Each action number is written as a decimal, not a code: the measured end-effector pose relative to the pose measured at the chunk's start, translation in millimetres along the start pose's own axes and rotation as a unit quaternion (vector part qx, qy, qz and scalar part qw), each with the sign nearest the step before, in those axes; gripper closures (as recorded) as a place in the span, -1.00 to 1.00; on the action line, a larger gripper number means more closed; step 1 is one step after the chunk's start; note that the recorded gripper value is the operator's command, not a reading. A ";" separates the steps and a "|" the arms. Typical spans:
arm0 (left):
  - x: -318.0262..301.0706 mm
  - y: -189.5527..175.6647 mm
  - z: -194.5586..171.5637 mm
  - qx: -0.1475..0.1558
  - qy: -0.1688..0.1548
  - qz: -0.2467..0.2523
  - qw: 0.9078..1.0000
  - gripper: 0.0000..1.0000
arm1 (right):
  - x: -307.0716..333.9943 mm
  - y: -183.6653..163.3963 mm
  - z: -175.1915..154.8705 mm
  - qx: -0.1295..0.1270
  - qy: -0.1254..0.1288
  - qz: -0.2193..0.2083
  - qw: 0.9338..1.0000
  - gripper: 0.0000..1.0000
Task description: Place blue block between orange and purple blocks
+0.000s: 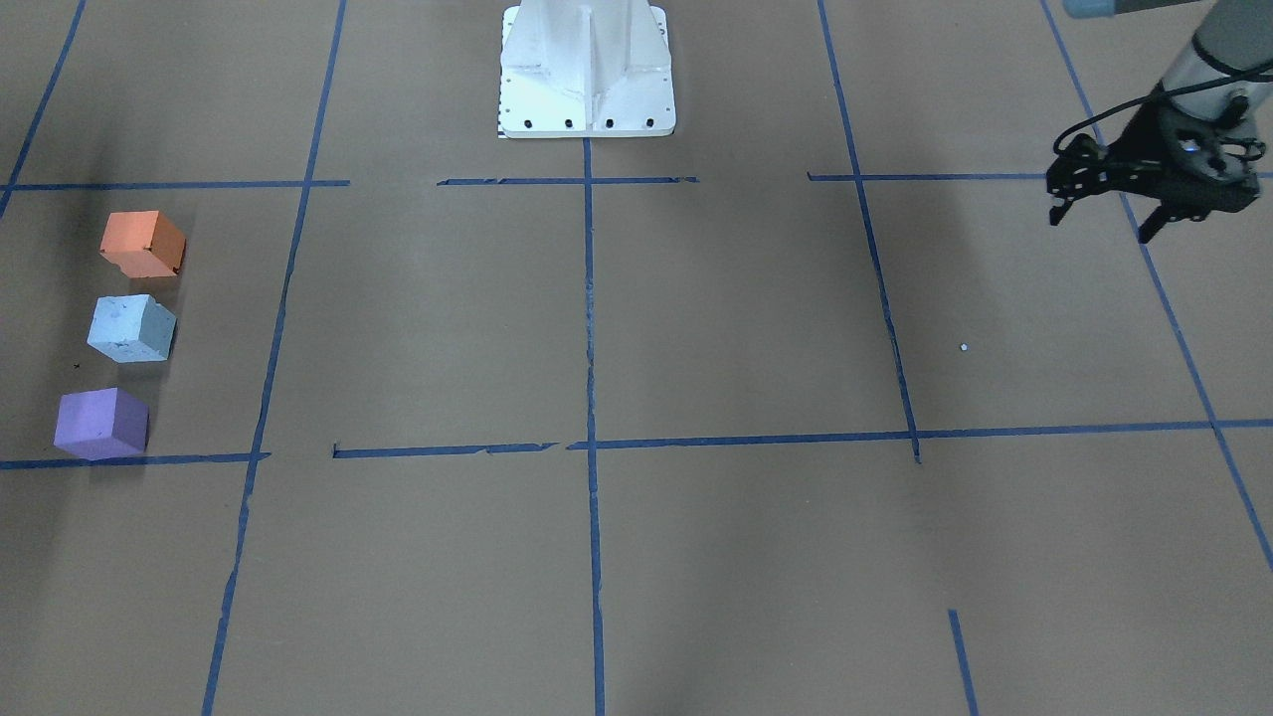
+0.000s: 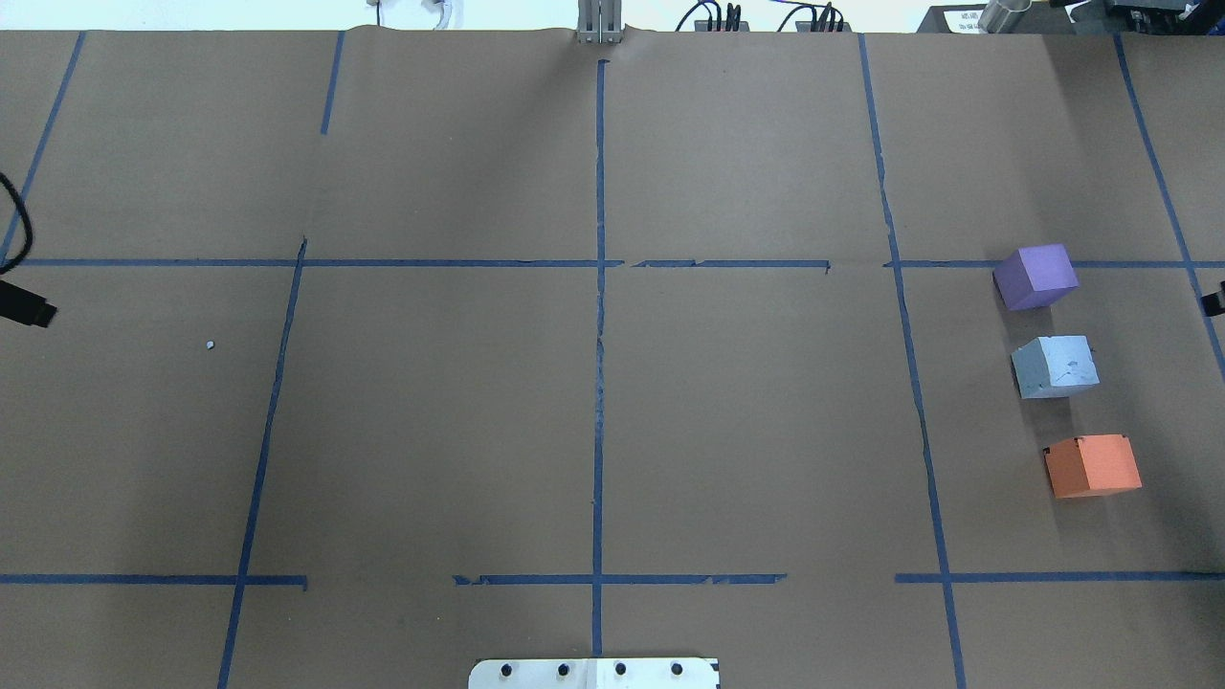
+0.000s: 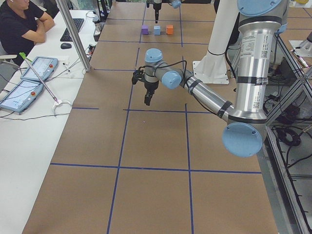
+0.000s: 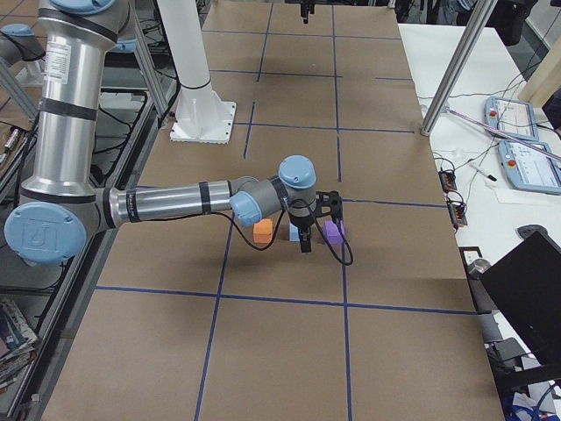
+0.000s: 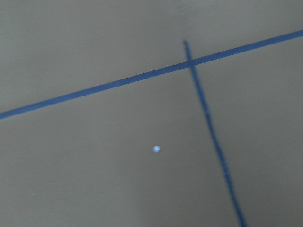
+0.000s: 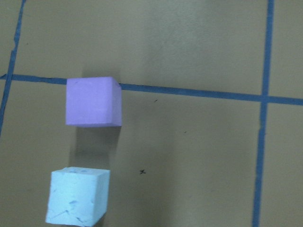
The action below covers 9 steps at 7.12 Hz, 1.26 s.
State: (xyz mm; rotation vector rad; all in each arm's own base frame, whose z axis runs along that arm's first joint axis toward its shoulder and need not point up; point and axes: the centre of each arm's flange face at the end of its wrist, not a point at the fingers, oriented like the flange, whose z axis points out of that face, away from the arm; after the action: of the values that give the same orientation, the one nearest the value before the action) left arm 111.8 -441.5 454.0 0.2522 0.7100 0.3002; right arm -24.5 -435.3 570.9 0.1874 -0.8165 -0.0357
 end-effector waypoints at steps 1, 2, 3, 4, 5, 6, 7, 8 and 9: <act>-48.6 9.5 -5.4 -0.001 -0.001 0.017 1.000 -1.00 | 34.5 6.0 -20.9 0.002 0.005 -0.011 1.000 -1.00; -92.9 19.5 -9.7 0.001 0.002 0.026 1.000 -1.00 | 58.7 12.0 -34.0 -0.005 0.011 -0.023 1.000 -1.00; -134.6 31.2 -12.2 0.003 0.005 0.027 1.000 -1.00 | 77.3 18.9 -42.9 -0.014 0.015 -0.032 0.999 -1.00; -172.9 44.1 -10.6 -0.001 0.008 0.014 1.000 -1.00 | 89.9 27.8 -46.5 -0.024 0.016 -0.036 0.999 -1.00; -200.0 56.0 -6.0 -0.011 0.022 -0.010 1.000 -1.00 | 96.3 36.9 -47.5 -0.031 0.016 -0.039 0.999 -1.00; -213.8 67.1 -3.7 -0.022 0.041 -0.038 0.998 -1.00 | 98.1 42.8 -48.5 -0.033 0.016 -0.041 0.998 -1.00; -218.6 74.5 -4.6 -0.033 0.053 -0.061 0.996 -1.00 | 98.5 45.3 -49.0 -0.034 0.016 -0.041 0.998 -1.00; -221.4 78.6 -4.0 -0.043 0.059 -0.083 0.994 -1.00 | 99.0 46.3 -48.5 -0.035 0.016 -0.038 0.999 -1.00; -222.5 80.8 -3.6 -0.048 0.060 -0.096 0.992 -1.00 | 99.9 47.1 -47.5 -0.037 0.016 -0.034 0.999 -1.00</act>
State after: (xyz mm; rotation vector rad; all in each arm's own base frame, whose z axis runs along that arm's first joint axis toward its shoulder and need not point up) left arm -65.4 -444.7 611.0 0.0726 0.8307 0.1658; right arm 76.6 -392.1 619.6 0.1467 -0.7762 -0.1271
